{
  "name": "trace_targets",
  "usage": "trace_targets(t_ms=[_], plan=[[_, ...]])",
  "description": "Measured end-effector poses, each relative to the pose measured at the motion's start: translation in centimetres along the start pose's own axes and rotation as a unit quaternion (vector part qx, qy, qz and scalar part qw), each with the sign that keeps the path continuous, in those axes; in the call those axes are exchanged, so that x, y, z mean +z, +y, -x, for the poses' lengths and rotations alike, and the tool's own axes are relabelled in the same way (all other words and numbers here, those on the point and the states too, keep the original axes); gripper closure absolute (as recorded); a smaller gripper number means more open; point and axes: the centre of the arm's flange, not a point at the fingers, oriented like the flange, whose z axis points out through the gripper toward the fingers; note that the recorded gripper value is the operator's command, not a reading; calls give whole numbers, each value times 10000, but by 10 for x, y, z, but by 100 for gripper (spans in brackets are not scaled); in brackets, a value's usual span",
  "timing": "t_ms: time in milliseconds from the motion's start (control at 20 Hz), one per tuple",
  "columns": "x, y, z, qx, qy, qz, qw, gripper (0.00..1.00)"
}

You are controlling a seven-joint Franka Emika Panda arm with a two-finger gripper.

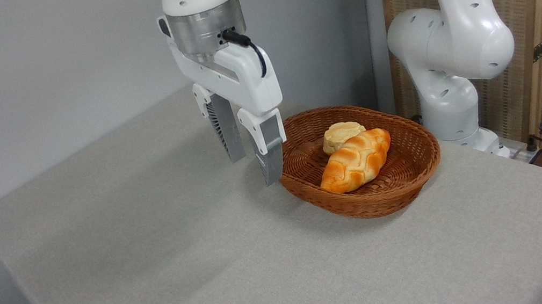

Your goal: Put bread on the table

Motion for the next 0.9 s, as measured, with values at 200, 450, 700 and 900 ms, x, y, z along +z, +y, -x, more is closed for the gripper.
trace_targets(t_ms=[200, 450, 700, 900], plan=[[0, -1, -1, 3, -16, 18, 10000, 0], [2, -1, -2, 4, -29, 34, 10000, 0], [3, 1, -1, 9, -89, 104, 9999, 0], [4, 2, 0, 10, -117, 138, 9998, 0]])
